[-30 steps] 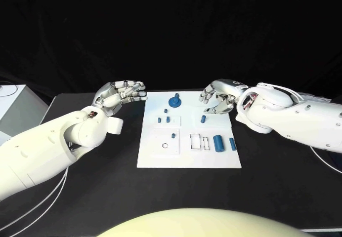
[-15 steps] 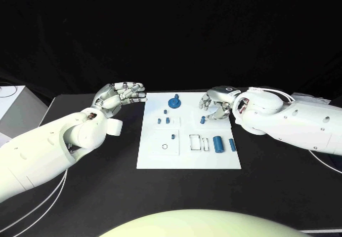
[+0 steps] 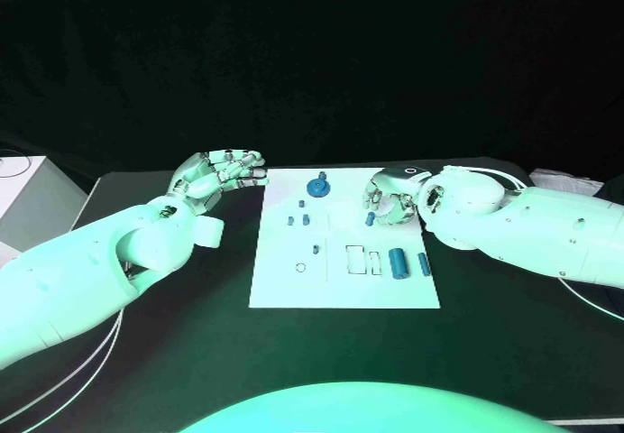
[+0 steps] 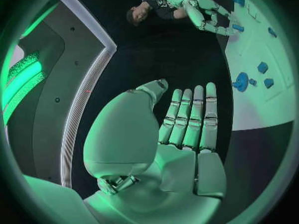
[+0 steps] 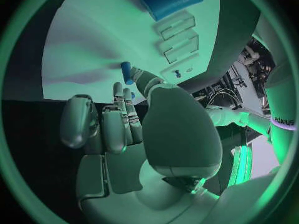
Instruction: Assemble the parts on the task board
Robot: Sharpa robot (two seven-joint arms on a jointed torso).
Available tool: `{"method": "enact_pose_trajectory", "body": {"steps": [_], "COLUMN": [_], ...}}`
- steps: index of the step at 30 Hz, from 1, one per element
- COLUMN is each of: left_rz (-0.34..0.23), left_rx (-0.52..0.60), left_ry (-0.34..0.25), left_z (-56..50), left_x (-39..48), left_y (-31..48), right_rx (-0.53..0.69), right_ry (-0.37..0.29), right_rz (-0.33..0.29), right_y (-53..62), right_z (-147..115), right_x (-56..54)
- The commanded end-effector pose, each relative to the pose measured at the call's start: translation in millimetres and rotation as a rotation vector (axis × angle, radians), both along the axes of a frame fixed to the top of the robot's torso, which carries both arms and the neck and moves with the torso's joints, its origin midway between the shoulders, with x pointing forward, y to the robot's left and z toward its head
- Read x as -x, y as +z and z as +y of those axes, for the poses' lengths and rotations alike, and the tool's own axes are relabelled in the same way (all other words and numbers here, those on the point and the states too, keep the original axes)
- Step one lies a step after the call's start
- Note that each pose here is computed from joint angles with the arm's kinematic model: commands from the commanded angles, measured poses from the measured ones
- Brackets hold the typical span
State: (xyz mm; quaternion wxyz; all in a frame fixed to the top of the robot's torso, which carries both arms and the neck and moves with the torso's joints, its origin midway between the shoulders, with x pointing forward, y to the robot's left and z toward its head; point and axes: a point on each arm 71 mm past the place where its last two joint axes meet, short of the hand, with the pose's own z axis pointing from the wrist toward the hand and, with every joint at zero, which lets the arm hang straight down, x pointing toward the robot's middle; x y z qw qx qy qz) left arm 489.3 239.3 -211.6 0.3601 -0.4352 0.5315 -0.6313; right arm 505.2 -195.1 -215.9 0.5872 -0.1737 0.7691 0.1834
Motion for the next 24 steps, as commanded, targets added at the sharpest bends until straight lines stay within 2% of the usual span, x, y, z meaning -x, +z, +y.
{"method": "enact_pose_trajectory", "body": {"steps": [1,24], "left_rz": [-0.011,-0.008], "left_rx": [0.017,0.015], "left_ry": [-0.015,-0.014], "left_z": [-1.8,-1.1], "left_x": [0.7,0.6], "left_y": [1.3,0.9], "right_rx": [0.029,0.017], "right_ry": [-0.005,-0.002], "right_rz": [-0.007,0.001], "right_y": [-2.6,-12.2], "right_z": [0,10], "right_x": [-1.0,2.3]}}
